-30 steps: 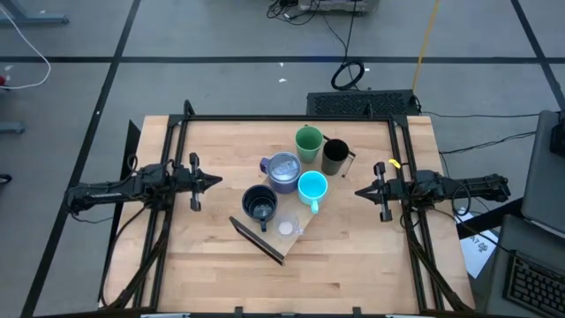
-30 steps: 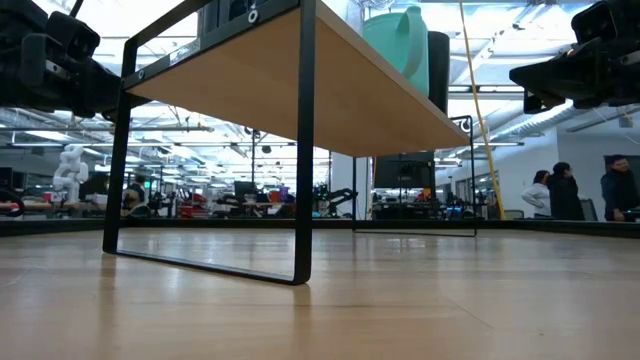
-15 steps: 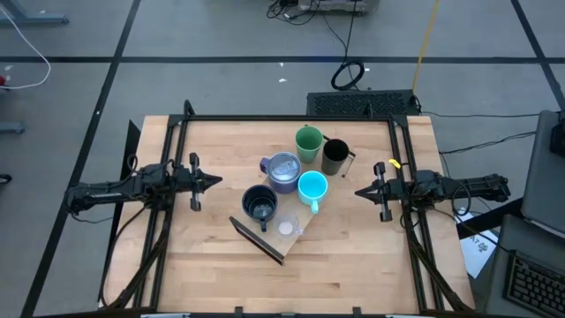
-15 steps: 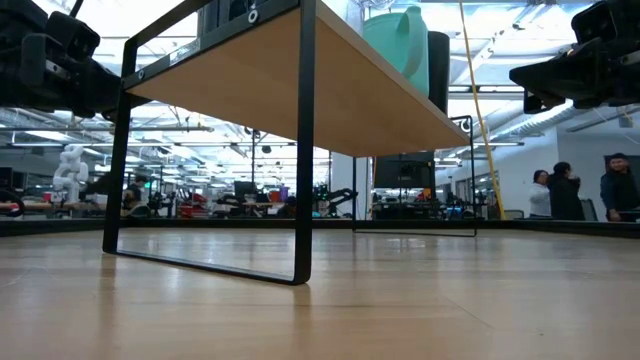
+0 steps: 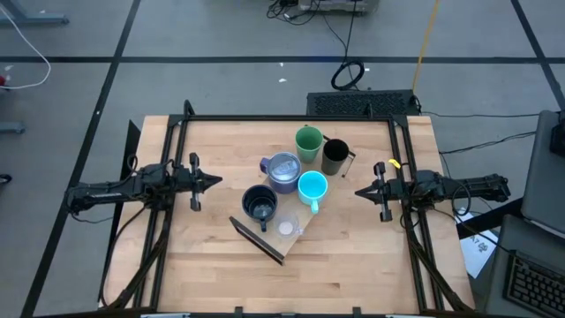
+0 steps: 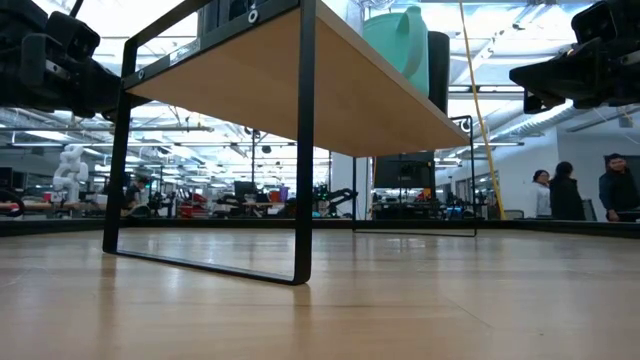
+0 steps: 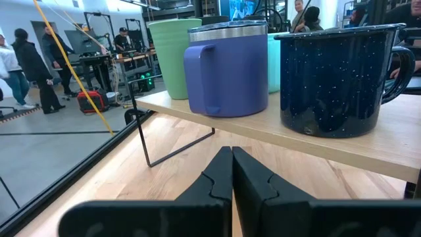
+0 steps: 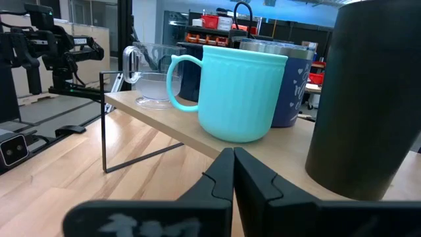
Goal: Stack small to large cups/mugs on shelf
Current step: Return to Home Position
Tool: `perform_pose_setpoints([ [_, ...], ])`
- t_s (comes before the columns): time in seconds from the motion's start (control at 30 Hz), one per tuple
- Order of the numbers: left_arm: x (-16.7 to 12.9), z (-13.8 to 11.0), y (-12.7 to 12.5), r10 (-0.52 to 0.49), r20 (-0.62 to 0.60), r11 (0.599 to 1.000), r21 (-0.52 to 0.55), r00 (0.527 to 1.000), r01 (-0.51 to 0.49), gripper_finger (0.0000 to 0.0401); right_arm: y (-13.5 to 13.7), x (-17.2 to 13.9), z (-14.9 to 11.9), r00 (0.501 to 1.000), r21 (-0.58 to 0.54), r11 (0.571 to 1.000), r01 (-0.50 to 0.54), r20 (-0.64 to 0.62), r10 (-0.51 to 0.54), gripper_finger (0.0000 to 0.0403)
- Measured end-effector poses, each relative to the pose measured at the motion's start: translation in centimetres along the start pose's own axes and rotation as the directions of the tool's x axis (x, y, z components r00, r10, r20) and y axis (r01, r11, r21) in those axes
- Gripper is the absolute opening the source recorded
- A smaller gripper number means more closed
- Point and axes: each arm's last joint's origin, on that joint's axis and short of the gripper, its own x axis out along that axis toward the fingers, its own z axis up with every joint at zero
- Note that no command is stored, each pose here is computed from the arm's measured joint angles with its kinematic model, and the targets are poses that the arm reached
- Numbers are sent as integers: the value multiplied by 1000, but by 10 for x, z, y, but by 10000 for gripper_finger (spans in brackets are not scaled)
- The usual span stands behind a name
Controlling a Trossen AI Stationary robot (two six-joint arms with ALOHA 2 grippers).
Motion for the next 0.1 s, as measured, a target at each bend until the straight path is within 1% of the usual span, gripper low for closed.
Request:
perform_pose_setpoints([
  [0.1, 0, 0, 0, 0, 0, 1000, 0, 1000, 0, 5, 0, 0, 0, 1000, 0, 1000, 0, 0, 0, 0],
])
